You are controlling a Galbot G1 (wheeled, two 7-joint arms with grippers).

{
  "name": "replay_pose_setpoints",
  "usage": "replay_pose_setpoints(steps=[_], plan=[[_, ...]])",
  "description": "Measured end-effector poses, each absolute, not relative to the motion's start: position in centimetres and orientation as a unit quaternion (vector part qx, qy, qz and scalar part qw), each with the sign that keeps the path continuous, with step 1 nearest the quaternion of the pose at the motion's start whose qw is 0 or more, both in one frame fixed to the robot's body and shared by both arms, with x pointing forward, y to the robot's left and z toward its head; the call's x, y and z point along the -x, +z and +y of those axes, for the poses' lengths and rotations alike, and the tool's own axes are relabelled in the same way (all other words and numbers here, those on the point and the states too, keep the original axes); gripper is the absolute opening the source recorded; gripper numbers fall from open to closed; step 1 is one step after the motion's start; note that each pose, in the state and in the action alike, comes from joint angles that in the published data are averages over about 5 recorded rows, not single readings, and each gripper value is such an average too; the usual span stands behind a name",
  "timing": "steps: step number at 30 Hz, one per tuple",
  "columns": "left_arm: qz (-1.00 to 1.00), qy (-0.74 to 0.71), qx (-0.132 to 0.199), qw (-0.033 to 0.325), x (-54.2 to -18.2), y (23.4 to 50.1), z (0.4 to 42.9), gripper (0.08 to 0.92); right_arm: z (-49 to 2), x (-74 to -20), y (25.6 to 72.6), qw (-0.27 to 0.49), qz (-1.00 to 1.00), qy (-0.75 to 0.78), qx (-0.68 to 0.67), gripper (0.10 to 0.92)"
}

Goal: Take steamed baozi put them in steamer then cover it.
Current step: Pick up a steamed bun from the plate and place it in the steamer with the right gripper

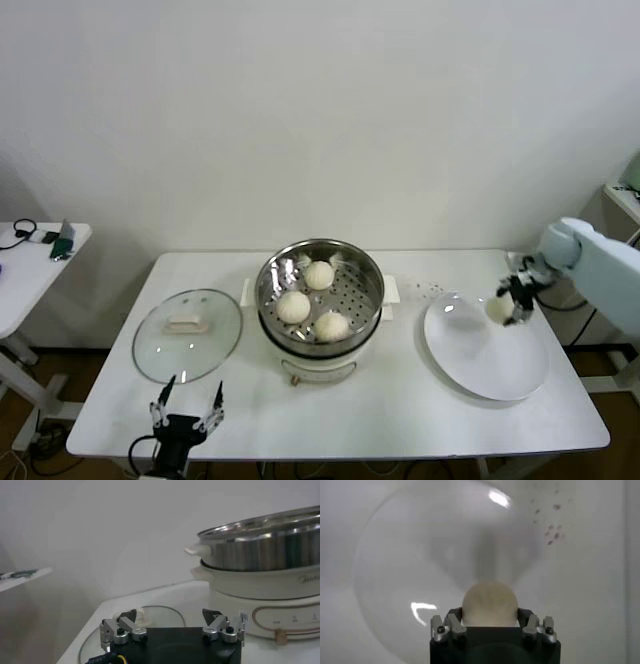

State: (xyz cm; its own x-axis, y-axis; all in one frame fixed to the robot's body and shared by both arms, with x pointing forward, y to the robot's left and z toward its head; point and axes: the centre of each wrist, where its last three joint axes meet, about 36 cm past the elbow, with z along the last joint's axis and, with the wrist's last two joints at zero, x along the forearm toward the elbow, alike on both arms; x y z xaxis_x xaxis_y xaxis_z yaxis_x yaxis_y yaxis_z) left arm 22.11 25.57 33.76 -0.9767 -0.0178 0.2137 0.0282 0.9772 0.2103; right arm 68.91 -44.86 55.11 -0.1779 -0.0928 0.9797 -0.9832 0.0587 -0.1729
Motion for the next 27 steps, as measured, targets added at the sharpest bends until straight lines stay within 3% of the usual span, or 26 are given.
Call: replay_pose_setpoints(steps=[13,27], plan=[[-0.991,-0.103,0.032,0.084,-23.0,35.2,24.0,0.823,-32.0,-72.7,68.9,0.375,-0.609,0.495,-0.494,0.704],[-0.99,-0.104,0.063,0.067,-23.5,35.8,22.9,0.823,-17.7,-71.7,69.4,0.373,-0.564,0.501,-0.54,0.704]])
